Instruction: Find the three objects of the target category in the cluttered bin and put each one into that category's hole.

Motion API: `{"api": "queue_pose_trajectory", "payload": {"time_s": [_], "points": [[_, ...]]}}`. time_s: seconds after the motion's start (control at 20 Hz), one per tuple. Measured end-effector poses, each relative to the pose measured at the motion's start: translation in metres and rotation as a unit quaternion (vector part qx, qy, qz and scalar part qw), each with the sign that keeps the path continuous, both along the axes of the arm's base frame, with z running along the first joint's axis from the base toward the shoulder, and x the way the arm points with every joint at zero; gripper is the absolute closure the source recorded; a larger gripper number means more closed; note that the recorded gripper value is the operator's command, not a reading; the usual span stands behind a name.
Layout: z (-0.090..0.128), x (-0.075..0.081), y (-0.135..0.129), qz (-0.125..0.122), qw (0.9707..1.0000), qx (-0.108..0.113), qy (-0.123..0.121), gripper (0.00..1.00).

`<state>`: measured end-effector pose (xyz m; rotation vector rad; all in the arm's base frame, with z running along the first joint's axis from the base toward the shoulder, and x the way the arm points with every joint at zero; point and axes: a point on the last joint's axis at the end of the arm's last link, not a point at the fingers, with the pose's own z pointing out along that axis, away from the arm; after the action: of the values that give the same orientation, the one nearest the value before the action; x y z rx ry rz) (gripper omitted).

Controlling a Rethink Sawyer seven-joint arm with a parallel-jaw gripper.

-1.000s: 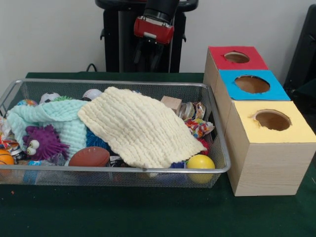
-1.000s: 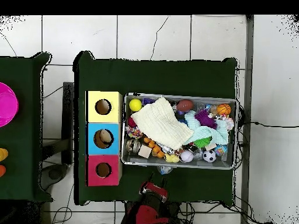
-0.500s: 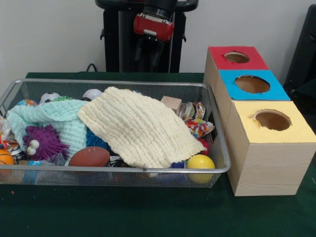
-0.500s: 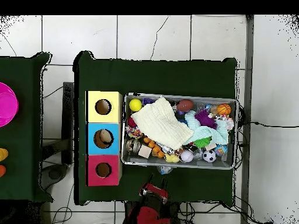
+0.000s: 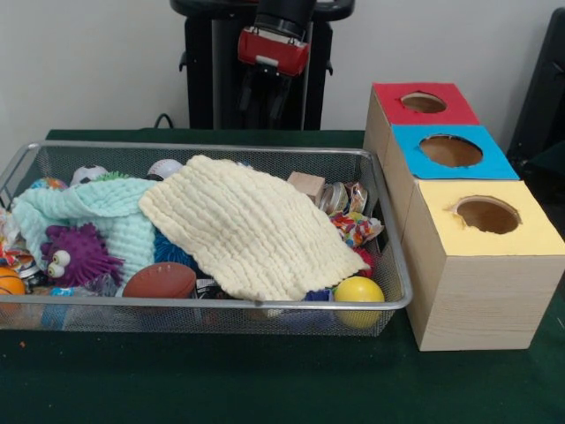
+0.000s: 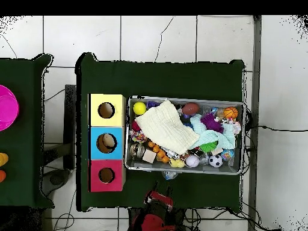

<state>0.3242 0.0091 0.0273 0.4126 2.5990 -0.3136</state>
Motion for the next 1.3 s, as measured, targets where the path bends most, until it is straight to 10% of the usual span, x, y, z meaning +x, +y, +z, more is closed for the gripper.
{"api": "queue_pose_trajectory", "payload": {"time_s": [1.3], "points": [[0.029,0.009,0.003,0.046,0.9981,0.011,-0.038,0.0]]}}
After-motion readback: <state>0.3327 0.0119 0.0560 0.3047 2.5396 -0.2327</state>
